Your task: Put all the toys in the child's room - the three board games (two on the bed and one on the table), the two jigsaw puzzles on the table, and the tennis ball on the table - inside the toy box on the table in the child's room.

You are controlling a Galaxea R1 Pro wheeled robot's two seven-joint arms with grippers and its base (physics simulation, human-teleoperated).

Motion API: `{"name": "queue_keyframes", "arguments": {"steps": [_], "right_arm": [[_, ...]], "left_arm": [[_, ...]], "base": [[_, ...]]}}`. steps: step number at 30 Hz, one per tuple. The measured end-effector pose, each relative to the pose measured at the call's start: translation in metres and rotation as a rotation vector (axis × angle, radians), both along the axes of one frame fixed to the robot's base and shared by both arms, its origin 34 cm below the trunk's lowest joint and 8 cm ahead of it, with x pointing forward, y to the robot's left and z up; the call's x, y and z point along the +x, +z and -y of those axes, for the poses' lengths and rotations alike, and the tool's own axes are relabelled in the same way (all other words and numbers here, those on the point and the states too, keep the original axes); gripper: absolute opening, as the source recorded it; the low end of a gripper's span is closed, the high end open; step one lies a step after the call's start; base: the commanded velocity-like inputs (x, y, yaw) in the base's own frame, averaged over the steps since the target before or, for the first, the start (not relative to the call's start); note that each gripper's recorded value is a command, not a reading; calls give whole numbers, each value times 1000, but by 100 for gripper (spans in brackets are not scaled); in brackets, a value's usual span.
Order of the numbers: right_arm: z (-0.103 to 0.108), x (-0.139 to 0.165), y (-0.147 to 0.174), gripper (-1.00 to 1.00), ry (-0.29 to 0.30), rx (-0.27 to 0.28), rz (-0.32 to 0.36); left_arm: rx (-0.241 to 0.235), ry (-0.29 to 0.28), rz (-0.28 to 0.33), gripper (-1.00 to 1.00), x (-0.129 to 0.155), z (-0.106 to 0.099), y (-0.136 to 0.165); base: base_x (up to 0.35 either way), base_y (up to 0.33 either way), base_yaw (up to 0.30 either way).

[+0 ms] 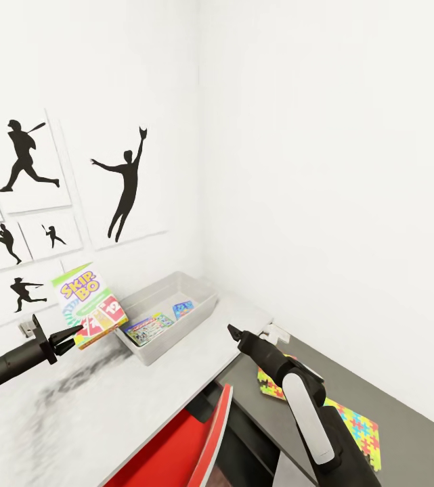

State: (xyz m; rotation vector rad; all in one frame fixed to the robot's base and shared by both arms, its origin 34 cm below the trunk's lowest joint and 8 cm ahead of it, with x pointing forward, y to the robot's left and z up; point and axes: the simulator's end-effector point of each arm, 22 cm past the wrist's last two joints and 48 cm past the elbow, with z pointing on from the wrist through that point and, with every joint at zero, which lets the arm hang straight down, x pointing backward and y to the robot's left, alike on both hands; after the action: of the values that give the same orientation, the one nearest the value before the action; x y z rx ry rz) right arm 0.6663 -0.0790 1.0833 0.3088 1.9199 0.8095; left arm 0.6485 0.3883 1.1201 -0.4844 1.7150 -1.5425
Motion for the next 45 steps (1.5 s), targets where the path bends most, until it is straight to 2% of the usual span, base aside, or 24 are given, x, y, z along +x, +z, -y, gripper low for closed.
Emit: {"name": "queue_keyframes", "arguments": {"steps": [4,6,10,12,14,16,18,20,21,23,25,30,32,35,40,45], "right_arm": [[-2,-1,0,100,4,-1,-1],[-10,-3,3,100,23,-9,6],[-29,-10,21,100,72,-24,49],[-33,-13,27,100,89,-28,57],[-41,-19,28,100,131,-42,34],[-47,-22,32,100,169,-55,19],[-52,-16,52,100,207,-78,34],[-52,-9,68,100,216,-99,52],[-51,-3,79,100,216,-114,62],[-50,5,92,100,216,-141,70],[-48,11,105,100,217,-171,74],[-47,25,144,100,217,-220,112],[-47,28,154,100,217,-225,127],[-47,32,170,100,216,-230,153],[-47,33,178,100,212,-228,170],[-46,33,181,100,208,-225,180]], "left_arm": [[3,2,-5,-100,0,0,-1],[11,6,-13,-100,5,0,-1],[81,26,-36,-100,33,5,9],[113,34,-71,-100,46,10,6],[144,41,-127,-100,61,17,-2],[136,45,-156,-100,75,24,0],[145,47,-209,-100,90,33,-4],[143,39,-234,-100,100,45,-2],[143,36,-239,-100,104,51,0],[167,22,-267,-100,114,71,0],[197,20,-290,-100,120,82,-1],[284,48,-345,-100,136,96,-4],[300,60,-346,-100,141,101,-2],[336,115,-331,-100,155,104,0],[385,185,-342,-100,165,103,-8],[405,202,-359,-100,168,115,-15]], "base": [[0,0,0],[0,0,0],[0,0,0],[0,0,0],[0,0,0],[0,0,0],[0,0,0],[0,0,0],[0,0,0],[0,0,0],[0,0,0],[0,0,0],[0,0,0],[0,0,0],[0,0,0],[0,0,0]]}}
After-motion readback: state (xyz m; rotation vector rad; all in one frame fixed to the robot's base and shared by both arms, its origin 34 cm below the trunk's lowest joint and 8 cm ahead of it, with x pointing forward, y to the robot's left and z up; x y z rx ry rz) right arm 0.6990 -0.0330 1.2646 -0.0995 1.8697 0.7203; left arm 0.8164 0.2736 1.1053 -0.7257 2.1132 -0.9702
